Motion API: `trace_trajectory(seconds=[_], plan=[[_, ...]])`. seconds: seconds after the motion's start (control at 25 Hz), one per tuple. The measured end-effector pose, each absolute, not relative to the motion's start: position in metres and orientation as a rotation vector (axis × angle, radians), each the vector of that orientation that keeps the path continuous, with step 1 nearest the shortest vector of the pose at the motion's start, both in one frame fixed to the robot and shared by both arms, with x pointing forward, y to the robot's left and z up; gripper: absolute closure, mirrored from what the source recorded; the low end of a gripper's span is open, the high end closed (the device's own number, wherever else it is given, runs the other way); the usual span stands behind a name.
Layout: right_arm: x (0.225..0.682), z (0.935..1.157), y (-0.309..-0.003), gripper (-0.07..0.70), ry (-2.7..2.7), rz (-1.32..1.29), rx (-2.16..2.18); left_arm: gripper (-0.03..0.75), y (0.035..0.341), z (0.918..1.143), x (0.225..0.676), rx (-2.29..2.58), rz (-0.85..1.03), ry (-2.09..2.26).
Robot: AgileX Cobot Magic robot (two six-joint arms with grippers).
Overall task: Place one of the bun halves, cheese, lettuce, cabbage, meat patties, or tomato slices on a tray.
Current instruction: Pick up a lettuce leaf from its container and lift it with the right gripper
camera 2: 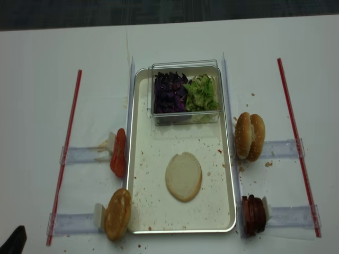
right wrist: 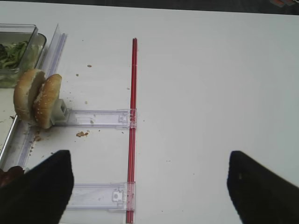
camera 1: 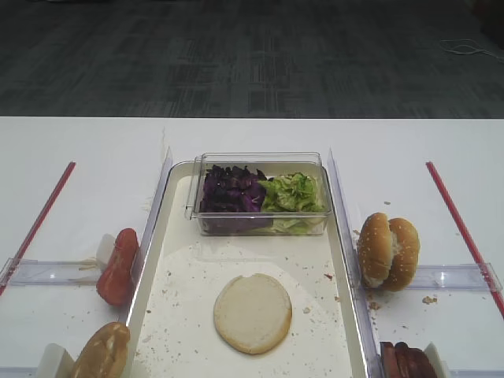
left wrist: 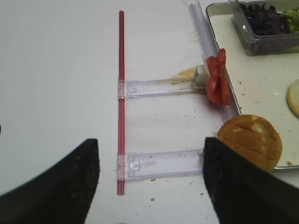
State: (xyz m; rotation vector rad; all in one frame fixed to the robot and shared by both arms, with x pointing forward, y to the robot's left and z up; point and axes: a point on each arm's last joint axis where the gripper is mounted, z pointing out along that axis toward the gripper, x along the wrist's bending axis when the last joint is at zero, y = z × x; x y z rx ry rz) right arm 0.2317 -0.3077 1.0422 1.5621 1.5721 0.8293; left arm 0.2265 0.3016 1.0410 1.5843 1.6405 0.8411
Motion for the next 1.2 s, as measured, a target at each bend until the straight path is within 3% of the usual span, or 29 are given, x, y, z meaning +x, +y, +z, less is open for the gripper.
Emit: trace_trajectory(seconds=[1.2], plan=[[0.2317,1.0422,-0.3077,-0.058,1.573,0.828,1.561,0.244,0.3016,1.0410,0.2265,1.584,0.841,1.641]])
